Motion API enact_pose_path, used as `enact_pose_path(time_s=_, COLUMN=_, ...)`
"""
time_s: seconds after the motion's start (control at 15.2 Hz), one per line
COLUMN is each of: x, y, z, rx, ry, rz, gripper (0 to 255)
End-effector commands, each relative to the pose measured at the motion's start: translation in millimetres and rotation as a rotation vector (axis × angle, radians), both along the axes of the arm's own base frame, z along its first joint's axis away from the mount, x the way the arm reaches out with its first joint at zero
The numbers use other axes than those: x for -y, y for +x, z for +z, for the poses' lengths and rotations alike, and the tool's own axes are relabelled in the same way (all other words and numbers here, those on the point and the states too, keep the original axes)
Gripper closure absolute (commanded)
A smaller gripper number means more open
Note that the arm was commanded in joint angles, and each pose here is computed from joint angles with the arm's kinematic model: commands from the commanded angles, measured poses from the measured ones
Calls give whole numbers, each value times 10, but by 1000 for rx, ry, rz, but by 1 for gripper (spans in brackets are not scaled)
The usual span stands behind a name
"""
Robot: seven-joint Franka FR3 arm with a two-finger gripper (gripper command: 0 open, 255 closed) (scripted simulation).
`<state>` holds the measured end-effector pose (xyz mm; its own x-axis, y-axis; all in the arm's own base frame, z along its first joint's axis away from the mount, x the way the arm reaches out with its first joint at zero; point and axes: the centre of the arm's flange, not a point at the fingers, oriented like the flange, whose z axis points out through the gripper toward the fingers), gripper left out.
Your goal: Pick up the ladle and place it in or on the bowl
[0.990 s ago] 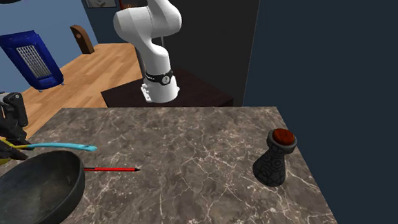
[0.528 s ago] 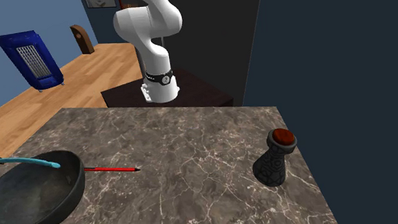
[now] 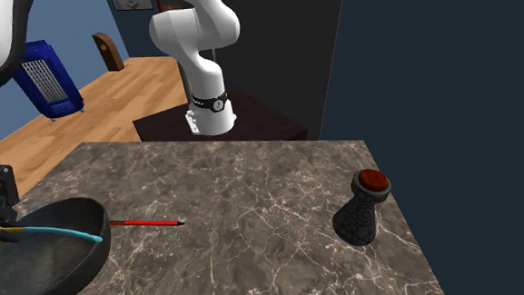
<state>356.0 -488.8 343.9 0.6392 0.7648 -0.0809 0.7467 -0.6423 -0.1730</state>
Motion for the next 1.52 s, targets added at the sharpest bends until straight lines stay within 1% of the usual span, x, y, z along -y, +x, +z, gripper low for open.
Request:
enact_pose_path(time_s=0.0, x=7, y=-5, z=-123, rx=0, ry=1, rz=0, gripper=255)
enact_pose_path(time_s=0.13, x=7, y=-5, z=-228, rx=0, ry=1, rz=0, gripper=255)
enact_pose_path(time_s=0.66, x=7, y=-5, z=-228, rx=0, ry=1, rz=0, gripper=255)
enact_pose_path(time_s=0.73, x=2, y=3, z=-229, rx=0, ry=0, rz=0, gripper=0)
enact_pose_path(time_s=1.06, x=7, y=-5, z=-228, rx=0, ry=1, rz=0, gripper=0)
enact_pose_path(time_s=1.32, x=33, y=87, z=263, rx=0, ry=1, rz=0, gripper=0)
enact_pose_path(time_s=1.45, x=32, y=87, z=263, rx=0, ry=0, rz=0, gripper=0)
